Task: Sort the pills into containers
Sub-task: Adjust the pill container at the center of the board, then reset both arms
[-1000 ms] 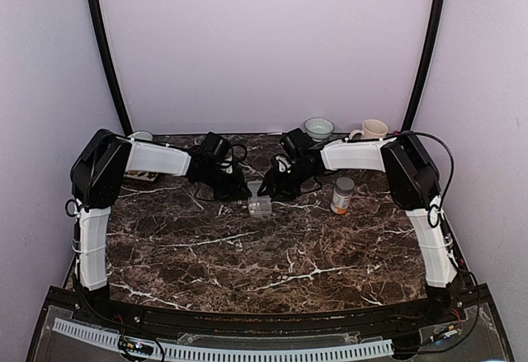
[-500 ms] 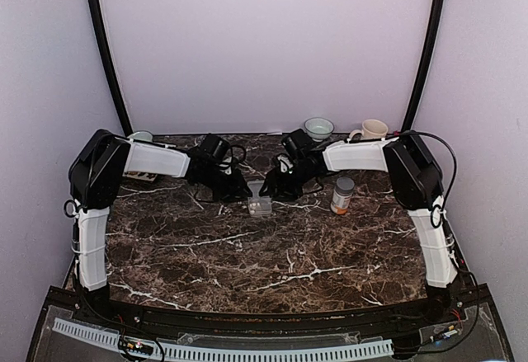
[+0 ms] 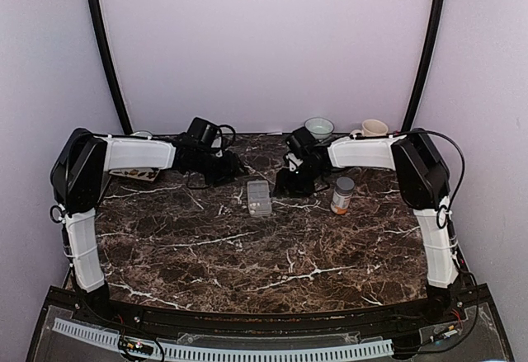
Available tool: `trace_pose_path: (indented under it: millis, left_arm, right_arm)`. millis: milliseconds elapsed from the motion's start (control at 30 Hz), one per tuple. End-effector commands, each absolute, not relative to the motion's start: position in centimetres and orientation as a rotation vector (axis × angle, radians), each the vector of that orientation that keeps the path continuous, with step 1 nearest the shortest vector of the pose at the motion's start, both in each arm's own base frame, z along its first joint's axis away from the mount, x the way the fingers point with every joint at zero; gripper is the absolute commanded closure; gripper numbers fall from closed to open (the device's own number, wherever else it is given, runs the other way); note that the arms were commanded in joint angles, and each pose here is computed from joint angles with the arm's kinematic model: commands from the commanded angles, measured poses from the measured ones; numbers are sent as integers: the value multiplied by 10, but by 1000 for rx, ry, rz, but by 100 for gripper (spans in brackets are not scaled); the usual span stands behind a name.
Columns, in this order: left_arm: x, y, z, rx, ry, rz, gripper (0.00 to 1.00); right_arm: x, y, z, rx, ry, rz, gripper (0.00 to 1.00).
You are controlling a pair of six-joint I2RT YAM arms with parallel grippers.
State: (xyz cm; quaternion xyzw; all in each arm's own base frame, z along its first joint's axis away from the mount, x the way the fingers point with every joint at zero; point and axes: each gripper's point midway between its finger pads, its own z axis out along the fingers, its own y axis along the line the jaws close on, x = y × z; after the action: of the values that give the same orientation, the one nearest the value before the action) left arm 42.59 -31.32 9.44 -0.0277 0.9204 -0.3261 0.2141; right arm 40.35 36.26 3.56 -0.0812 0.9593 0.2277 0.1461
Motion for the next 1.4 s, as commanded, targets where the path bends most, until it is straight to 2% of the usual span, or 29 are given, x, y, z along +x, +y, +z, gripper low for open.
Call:
trace_pose_path:
  millis: [0,333,600,700,767,1067,1367]
  left_arm:
    - [442,-286,152,-59,2399,-815,42]
    - [449,-222,233,-43,2105,-593,23]
    - [440,-176,244,-109,1964,-390,23]
    - [436,-164,235,-130,1953,-335,23]
    - [432,-156,232,-144,1934,-301,23]
    - [410,-127,227,-120,1793,-180,23]
    - [410,-127,210,-136,1838,-181,23]
  right_arm:
    - [428,330,78,-234,2646,466,41]
    - [469,254,198,-148,2284,227,28]
    - [452,147,232,103,2102,57,20]
    - [429,105,232,210,2030,-60,11]
    - [412,80,236,294,1956,-111,1]
    - [373,47,235,445,1862,-92,0]
    - [368,31,226,546,1943,-236,0]
